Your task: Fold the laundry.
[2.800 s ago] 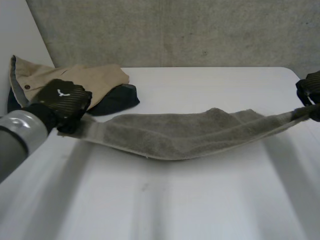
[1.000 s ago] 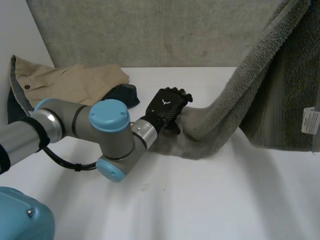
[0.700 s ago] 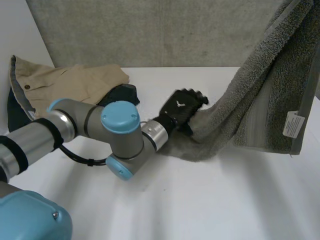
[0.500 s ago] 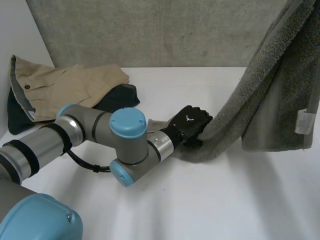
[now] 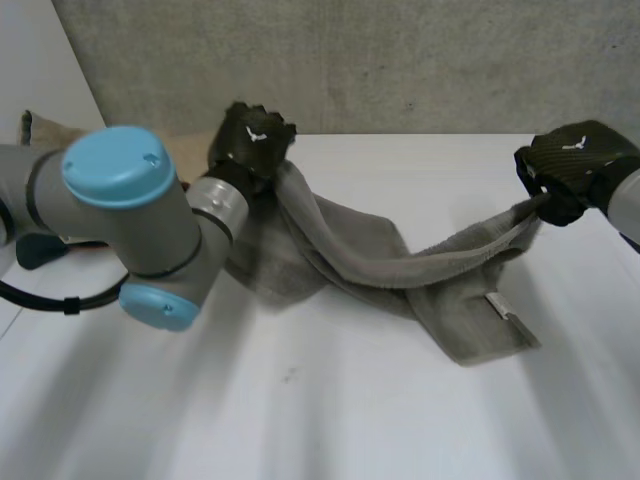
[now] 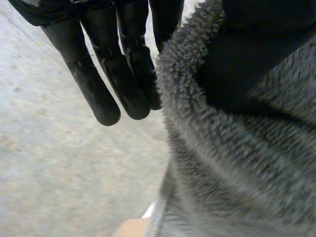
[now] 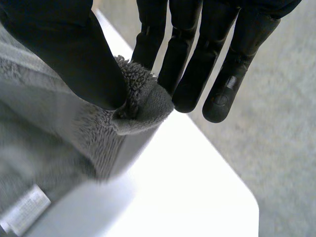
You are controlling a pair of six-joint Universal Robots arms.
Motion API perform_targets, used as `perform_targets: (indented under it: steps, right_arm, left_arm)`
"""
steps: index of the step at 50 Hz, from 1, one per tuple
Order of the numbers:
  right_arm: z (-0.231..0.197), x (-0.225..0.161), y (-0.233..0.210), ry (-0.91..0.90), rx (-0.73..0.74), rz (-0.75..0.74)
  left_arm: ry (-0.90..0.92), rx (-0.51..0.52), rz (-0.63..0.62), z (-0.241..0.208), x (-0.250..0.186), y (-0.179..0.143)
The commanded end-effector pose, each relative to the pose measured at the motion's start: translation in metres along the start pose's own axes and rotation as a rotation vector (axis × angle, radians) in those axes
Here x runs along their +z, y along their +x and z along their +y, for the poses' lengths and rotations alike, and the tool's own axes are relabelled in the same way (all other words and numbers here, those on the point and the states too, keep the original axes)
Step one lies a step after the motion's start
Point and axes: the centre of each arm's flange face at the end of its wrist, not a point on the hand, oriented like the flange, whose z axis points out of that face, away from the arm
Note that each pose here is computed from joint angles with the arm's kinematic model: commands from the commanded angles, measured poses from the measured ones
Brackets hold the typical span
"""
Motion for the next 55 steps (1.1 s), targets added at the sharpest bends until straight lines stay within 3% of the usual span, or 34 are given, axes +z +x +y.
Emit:
perform_targets:
  steps: [1,6,11,17,26,33,37,43,48,55]
  right_arm:
    - [-0.009,0.062,0.024,0.077,-0.011,0.226]
    - [-0.071,0.071,0.049,0.477,0.007,0.462]
    - [-0.094,0.056,0.054,0.609,0.014,0.531]
    - [-0.068,0.051,0.029,0.494,0.024,0.440]
    - [0.037,0.034,-0.049,0.120,-0.002,0.115]
    - [0.080,0.019,-0.083,-0.002,-0.058,-0.016]
    - [0.083,0.017,-0.085,-0.017,-0.057,-0.026]
    - [0.089,0.014,-0.085,-0.037,-0.046,-0.037]
    - [0.095,0.015,-0.077,-0.053,-0.032,-0.020]
    - [0.099,0.017,-0.070,-0.065,-0.025,0.000]
  left_arm:
    - [0.132,0.101,-0.169,-0.019,0.044,-0.049]
    - [0.303,0.085,-0.350,-0.069,0.057,-0.082]
    - [0.361,0.046,-0.429,-0.096,0.043,-0.081]
    - [0.212,0.059,-0.337,-0.066,0.000,-0.061]
    - [-0.181,0.076,-0.080,0.040,-0.095,0.009]
    - [-0.299,0.093,0.056,0.064,-0.126,0.046]
    - [-0.300,0.087,0.038,0.050,-0.125,0.033]
    - [-0.288,0.077,-0.082,0.029,-0.110,-0.019]
    - [-0.278,0.044,-0.031,0.022,-0.096,-0.035]
    - [-0.477,-0.107,0.016,0.069,-0.081,-0.065]
